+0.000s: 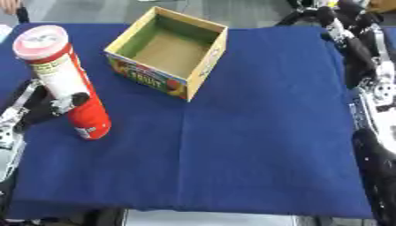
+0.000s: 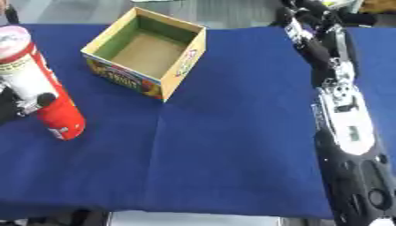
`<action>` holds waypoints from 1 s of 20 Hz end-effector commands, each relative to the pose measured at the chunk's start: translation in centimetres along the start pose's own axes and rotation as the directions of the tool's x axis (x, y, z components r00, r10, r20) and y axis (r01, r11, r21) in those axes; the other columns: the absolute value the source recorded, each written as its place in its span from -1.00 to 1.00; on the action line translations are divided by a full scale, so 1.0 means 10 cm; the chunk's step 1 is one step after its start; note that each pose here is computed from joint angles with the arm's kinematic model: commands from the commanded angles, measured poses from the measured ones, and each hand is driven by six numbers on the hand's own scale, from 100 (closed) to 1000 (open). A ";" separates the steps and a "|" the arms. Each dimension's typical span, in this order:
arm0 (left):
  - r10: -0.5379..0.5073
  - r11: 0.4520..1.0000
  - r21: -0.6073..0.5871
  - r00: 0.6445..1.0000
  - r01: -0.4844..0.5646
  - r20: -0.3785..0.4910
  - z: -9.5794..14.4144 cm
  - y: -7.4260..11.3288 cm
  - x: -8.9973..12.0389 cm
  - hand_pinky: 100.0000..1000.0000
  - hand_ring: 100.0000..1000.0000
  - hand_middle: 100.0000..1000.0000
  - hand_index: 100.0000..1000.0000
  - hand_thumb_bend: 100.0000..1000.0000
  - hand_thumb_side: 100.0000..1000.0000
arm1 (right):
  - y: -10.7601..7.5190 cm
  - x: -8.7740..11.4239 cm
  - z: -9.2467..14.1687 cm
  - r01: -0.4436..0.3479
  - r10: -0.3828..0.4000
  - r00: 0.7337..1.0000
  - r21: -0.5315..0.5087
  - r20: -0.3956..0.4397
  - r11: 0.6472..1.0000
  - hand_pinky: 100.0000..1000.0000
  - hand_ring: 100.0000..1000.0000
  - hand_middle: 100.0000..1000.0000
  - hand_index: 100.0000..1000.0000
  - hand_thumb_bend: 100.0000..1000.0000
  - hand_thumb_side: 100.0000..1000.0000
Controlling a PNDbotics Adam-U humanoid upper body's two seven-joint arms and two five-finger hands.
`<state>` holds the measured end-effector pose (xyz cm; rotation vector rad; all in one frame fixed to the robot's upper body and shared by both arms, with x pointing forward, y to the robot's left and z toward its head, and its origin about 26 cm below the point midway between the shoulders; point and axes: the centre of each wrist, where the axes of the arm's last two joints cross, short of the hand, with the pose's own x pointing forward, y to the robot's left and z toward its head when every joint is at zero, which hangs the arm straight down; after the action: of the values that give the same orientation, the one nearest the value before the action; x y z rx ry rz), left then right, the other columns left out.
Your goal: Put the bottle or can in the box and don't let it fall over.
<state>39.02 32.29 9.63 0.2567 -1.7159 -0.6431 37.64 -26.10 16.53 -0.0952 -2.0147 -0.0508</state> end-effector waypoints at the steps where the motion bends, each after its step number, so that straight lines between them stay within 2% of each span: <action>1: -0.018 1.000 0.017 1.000 0.018 0.024 -0.06 0.06 0.09 1.00 0.65 0.25 0.65 0.60 -0.04 | 0.01 0.09 -0.05 0.002 -0.002 1.000 0.009 0.030 1.000 0.46 0.91 1.00 0.57 0.27 -0.32; 6: -0.007 1.000 0.027 1.000 0.006 0.030 -0.07 0.04 0.10 1.00 0.62 0.22 0.56 0.48 -0.10 | 0.00 0.08 -0.04 0.003 -0.003 1.000 0.009 0.028 1.000 0.46 0.91 1.00 0.57 0.27 -0.33; 8: 0.003 1.000 0.025 0.999 -0.004 0.032 -0.07 0.02 0.09 1.00 0.62 0.22 0.56 0.51 -0.09 | 0.00 0.08 -0.04 0.003 -0.003 1.000 0.009 0.027 1.000 0.46 0.91 1.00 0.57 0.26 -0.33; 11: 0.004 1.000 0.015 0.999 -0.004 0.033 -0.07 0.02 0.09 1.00 0.64 0.25 0.68 0.64 -0.03 | 0.01 0.08 -0.04 0.004 -0.004 1.000 0.010 0.027 1.000 0.46 0.91 1.00 0.57 0.27 -0.33; 17: -0.010 1.000 0.014 1.000 0.010 0.028 -0.06 0.01 0.08 1.00 0.64 0.24 0.66 0.63 -0.04 | 0.01 0.08 -0.04 0.005 -0.005 1.000 0.010 0.026 1.000 0.46 0.91 1.00 0.57 0.26 -0.33; 20: -0.006 1.000 0.025 0.999 0.005 0.032 -0.07 0.00 0.09 1.00 0.62 0.19 0.53 0.47 -0.16 | 0.01 0.08 -0.04 0.006 -0.006 1.000 0.010 0.027 1.000 0.46 0.92 1.00 0.58 0.26 -0.33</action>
<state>39.25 31.65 9.37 0.2509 -1.7255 -0.6278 37.64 -26.09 16.52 -0.0903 -2.0142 -0.0525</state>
